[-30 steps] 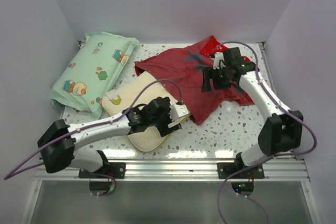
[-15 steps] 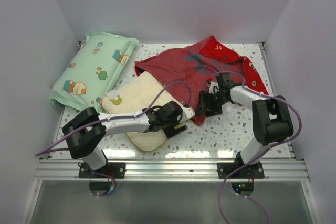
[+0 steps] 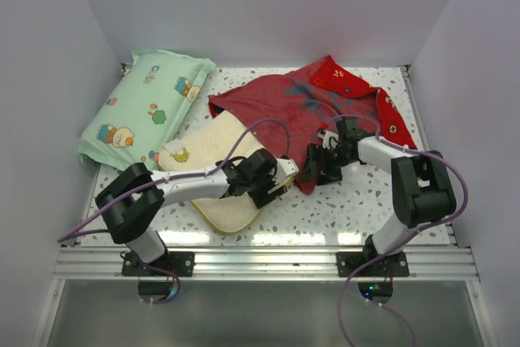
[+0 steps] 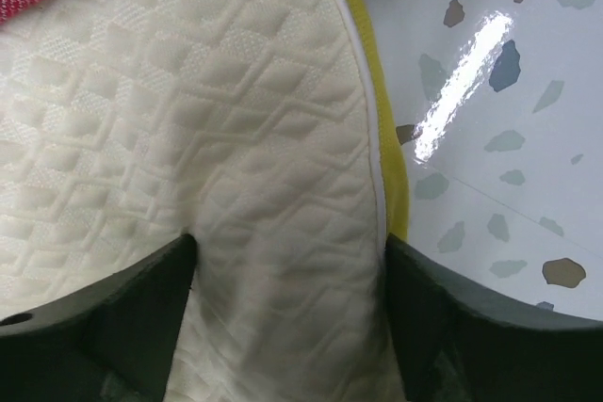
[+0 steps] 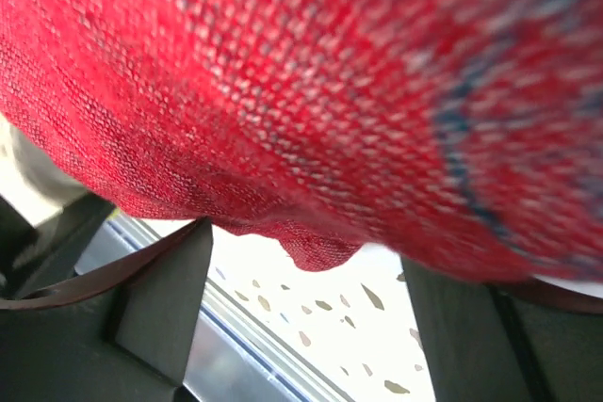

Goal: Put the pillow into the pillowcase

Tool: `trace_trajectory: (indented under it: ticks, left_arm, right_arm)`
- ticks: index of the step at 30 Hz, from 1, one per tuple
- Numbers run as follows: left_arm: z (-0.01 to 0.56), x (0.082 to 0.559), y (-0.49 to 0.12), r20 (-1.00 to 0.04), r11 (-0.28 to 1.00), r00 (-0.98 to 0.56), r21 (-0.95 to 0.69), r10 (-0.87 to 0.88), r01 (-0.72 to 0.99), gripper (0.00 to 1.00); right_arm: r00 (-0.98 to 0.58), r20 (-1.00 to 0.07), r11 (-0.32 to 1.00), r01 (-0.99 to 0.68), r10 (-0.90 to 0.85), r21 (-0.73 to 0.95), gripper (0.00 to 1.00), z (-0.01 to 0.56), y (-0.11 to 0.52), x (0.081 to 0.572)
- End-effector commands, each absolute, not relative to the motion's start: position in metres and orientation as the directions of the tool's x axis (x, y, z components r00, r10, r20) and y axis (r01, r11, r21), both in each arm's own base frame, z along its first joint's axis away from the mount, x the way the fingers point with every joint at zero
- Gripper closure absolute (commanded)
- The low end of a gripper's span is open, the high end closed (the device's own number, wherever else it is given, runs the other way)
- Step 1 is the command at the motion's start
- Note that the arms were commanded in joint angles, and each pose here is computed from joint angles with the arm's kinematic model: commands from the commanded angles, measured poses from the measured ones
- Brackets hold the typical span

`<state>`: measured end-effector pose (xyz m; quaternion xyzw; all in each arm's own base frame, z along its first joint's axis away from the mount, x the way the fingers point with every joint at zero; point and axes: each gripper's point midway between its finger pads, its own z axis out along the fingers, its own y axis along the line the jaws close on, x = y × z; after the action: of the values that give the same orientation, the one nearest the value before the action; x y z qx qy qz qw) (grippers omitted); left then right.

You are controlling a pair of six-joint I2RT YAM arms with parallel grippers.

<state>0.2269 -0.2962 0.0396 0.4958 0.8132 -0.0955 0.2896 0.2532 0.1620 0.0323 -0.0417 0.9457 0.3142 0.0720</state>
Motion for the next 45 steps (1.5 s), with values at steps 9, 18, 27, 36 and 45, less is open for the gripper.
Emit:
trace_trajectory:
  ticks: [9,18,27,36,45]
  left_arm:
    - [0.062,0.261,-0.332,-0.683,0.521,-0.455,-0.126,0.572,0.844,1.00]
    - [0.189,0.317,-0.366,-0.893,0.525,-0.356,-0.171,0.275,0.834,1.00]
    - [0.214,0.390,-0.344,-0.894,0.728,-0.448,-0.289,0.027,0.622,1.00]
    - [0.149,0.290,-0.323,-0.822,0.403,-0.376,-0.199,0.427,0.893,0.05]
    - [0.191,0.317,-0.201,-0.827,0.568,-0.405,-0.130,0.390,0.812,0.00]
  right_arm:
    - [-0.985,-0.146,0.697,-0.165,-0.088,0.698,1.00,0.037,0.183,0.247]
    - [-0.841,-0.479,0.422,-0.541,-0.253,0.727,1.00,0.164,0.239,0.238]
    - [-0.776,-0.456,0.298,-0.602,-0.435,0.741,1.00,0.178,0.235,0.159]
    - [-0.758,-0.384,0.412,-0.623,-0.527,0.665,0.48,0.156,0.217,0.172]
    - [-0.653,-0.588,0.591,-0.734,-0.478,0.336,0.30,0.197,0.223,0.301]
